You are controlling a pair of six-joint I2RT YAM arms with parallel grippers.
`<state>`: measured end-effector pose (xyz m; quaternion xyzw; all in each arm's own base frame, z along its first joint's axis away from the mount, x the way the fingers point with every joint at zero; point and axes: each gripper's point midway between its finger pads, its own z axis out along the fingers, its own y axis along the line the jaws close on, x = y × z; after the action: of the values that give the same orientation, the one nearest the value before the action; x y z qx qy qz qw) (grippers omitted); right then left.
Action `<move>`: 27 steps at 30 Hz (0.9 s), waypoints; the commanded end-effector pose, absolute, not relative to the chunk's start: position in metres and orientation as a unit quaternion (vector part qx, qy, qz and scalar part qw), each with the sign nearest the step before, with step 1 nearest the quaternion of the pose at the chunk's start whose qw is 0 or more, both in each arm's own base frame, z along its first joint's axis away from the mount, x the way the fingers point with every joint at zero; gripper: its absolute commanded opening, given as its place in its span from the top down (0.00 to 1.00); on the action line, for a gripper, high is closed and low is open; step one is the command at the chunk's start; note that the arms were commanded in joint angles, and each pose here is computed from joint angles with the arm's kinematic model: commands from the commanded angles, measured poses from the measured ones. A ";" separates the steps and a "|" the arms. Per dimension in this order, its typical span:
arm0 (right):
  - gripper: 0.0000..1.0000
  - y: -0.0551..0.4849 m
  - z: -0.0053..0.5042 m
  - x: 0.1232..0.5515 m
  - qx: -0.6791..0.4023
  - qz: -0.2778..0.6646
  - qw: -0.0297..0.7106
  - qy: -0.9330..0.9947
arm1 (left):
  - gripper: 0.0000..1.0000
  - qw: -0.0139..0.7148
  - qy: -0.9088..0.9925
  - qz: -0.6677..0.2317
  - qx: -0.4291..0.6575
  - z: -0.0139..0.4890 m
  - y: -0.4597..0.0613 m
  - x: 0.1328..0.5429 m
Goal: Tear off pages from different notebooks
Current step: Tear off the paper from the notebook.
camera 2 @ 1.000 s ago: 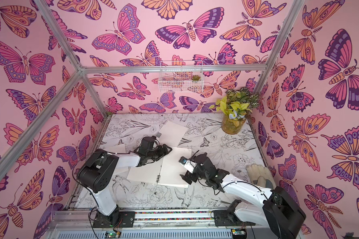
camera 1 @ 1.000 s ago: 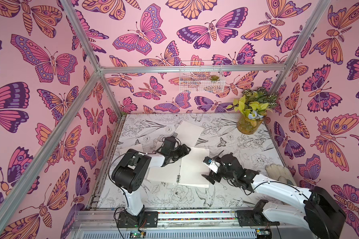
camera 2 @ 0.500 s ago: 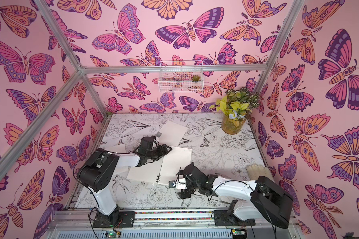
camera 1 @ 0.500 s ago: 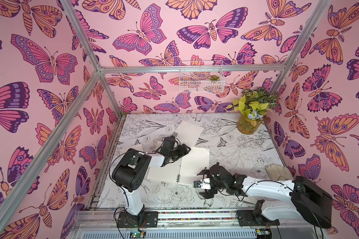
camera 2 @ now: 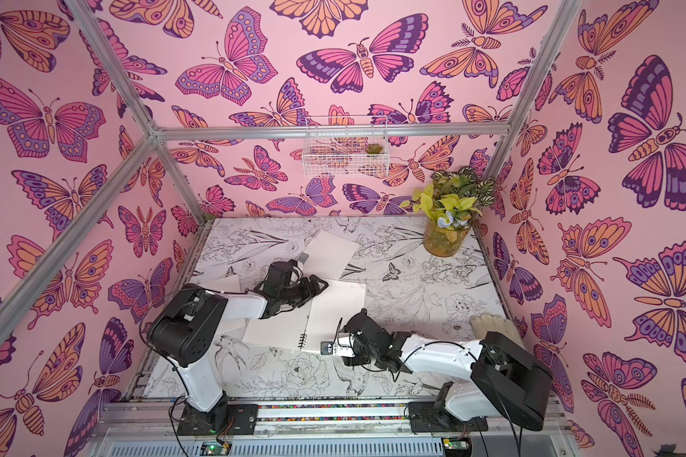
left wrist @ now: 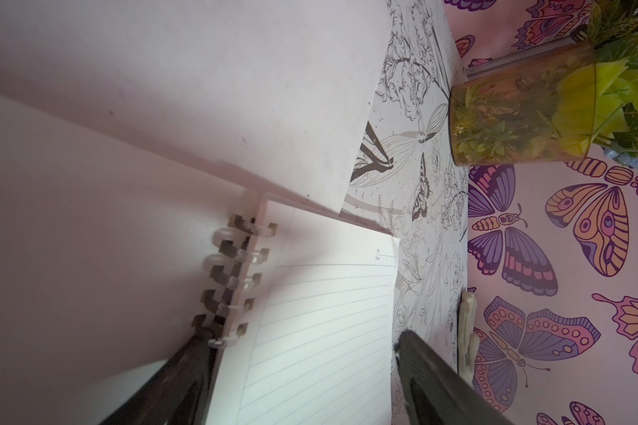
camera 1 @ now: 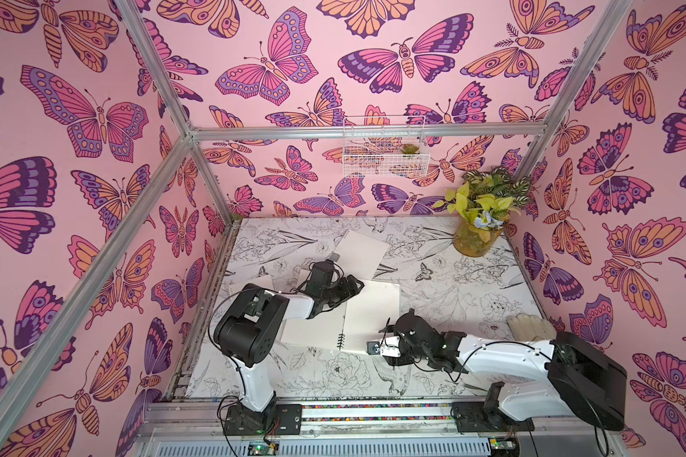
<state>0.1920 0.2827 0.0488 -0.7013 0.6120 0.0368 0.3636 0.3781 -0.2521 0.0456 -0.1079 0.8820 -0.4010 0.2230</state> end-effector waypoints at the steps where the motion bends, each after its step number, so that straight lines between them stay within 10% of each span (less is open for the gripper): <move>1: 0.54 0.287 0.052 0.208 -0.690 0.003 0.376 0.618 | 0.19 0.173 0.908 -0.355 -0.138 0.002 -0.234 0.359; 8: 1.00 0.307 0.073 0.207 -0.688 0.045 0.393 0.609 | 0.21 0.172 0.908 -0.360 -0.129 0.003 -0.236 0.358; 27: 1.00 0.316 0.096 0.218 -0.674 0.148 0.331 0.644 | 0.00 0.310 0.886 -0.282 -0.200 0.082 -0.101 0.355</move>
<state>0.2235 0.3127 0.0922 -0.6751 0.6450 0.1213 0.3369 0.3751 -0.1358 0.1006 -0.1718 0.8662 -0.3463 0.3167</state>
